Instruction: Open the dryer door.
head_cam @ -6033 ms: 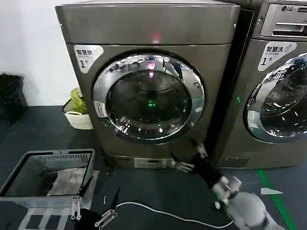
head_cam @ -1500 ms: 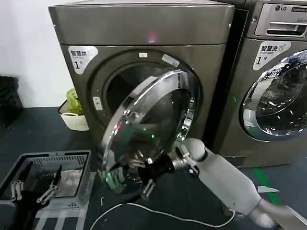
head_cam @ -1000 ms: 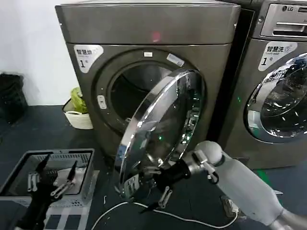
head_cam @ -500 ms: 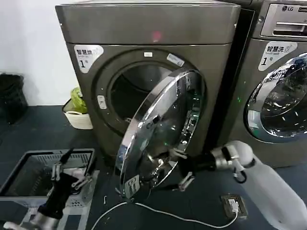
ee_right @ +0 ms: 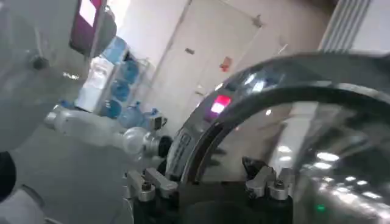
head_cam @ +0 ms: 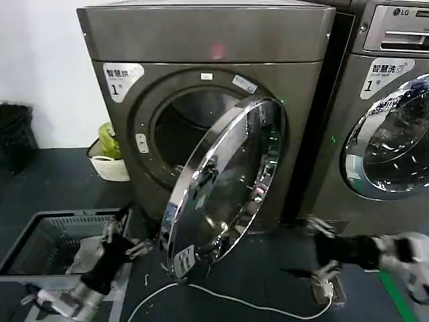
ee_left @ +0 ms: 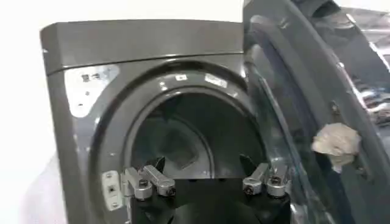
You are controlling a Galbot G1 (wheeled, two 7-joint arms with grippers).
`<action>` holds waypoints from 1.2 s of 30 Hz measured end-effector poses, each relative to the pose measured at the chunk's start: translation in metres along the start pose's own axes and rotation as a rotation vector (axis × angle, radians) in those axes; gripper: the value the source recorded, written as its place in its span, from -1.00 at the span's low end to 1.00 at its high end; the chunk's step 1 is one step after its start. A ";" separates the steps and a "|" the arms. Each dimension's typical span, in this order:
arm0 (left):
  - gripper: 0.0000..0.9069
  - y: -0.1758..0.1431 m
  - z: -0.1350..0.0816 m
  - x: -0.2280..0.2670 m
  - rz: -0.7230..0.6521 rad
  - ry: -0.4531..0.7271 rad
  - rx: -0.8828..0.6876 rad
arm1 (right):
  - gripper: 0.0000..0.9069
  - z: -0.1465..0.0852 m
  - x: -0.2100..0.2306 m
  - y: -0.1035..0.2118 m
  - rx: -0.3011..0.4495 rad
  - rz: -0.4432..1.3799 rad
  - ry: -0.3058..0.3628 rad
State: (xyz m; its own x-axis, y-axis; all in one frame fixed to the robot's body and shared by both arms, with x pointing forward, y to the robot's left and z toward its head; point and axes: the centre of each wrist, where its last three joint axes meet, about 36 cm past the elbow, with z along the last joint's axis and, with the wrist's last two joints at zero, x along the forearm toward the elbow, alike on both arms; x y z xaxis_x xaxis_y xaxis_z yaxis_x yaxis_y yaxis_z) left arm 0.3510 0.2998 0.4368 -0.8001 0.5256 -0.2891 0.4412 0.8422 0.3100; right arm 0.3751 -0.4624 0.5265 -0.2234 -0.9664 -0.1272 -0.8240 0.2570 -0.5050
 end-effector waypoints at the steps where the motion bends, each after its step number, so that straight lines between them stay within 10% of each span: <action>1: 1.00 -0.001 0.001 -0.002 0.012 -0.003 0.002 | 1.00 -0.004 0.007 0.010 0.012 0.041 0.008; 9: 1.00 -0.022 0.015 -0.028 0.129 -0.030 0.046 | 1.00 -0.033 0.067 0.083 0.120 0.465 0.131; 22: 1.00 -0.042 0.038 -0.085 0.258 -0.084 0.133 | 1.00 -0.111 0.168 0.190 0.448 1.412 0.577; 36: 1.00 -0.091 0.046 -0.170 0.420 -0.158 0.181 | 1.00 -0.188 0.212 0.273 0.601 2.245 0.928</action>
State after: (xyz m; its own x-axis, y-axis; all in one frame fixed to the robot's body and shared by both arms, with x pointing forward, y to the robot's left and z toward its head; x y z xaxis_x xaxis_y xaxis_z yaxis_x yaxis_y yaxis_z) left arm 0.4651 0.1393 0.4161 -0.4723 0.8249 -0.3106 0.7879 0.5531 0.2707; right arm 0.0047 -0.5956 0.5221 -0.3298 0.8526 -0.4054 0.9277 0.2133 -0.3063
